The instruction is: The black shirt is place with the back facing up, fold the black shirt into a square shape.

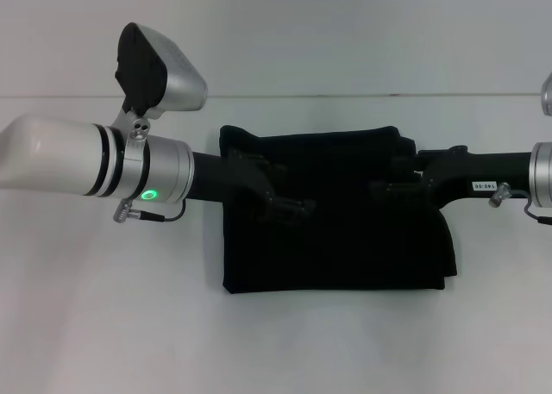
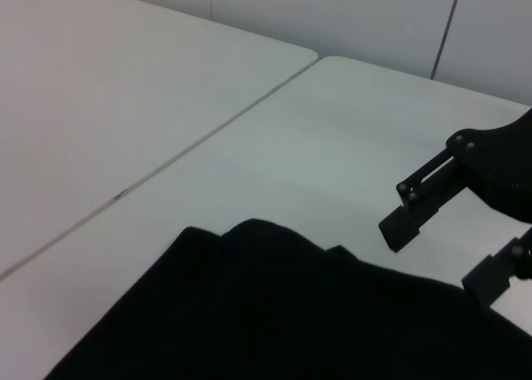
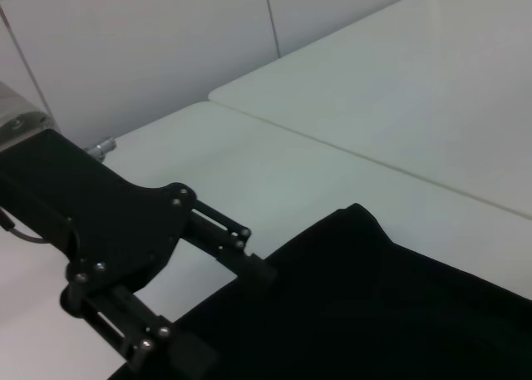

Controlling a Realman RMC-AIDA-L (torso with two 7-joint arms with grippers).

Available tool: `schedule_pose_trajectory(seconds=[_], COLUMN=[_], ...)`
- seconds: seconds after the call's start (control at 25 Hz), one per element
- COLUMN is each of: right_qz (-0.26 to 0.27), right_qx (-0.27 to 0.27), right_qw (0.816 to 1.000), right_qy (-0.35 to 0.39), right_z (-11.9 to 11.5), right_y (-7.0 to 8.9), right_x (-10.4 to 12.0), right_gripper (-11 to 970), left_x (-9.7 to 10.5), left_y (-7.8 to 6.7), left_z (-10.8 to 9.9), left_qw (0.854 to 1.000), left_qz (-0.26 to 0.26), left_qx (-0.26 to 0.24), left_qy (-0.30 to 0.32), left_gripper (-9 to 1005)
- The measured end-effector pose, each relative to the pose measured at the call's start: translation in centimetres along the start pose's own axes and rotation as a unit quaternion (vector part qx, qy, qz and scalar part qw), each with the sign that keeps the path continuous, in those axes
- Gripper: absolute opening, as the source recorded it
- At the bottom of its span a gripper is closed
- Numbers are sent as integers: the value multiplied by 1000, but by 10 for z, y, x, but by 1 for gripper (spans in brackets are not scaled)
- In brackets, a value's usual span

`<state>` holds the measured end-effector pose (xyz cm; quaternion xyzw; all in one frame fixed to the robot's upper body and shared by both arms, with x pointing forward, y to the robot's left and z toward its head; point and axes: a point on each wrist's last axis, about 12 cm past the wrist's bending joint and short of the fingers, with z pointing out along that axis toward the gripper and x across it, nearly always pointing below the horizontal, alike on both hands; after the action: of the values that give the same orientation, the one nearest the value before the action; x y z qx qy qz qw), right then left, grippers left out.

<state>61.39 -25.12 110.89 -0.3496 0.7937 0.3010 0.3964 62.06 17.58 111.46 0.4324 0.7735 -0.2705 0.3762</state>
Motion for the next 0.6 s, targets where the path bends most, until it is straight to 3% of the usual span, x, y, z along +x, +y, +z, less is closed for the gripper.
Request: schedule_pose_trajectory(seconds=[0.6], right_qz=[-2], right_qx=[9], right_qw=[1000], right_qy=[3], right_z=[-4], right_y=[-4], right_x=[0], right_gripper=[711], left_x=[7], left_y=[8], left_z=[-11], left_qw=[1000], left_qz=[-6], left_qx=[-17], left_qy=[-9], left_gripper=[766])
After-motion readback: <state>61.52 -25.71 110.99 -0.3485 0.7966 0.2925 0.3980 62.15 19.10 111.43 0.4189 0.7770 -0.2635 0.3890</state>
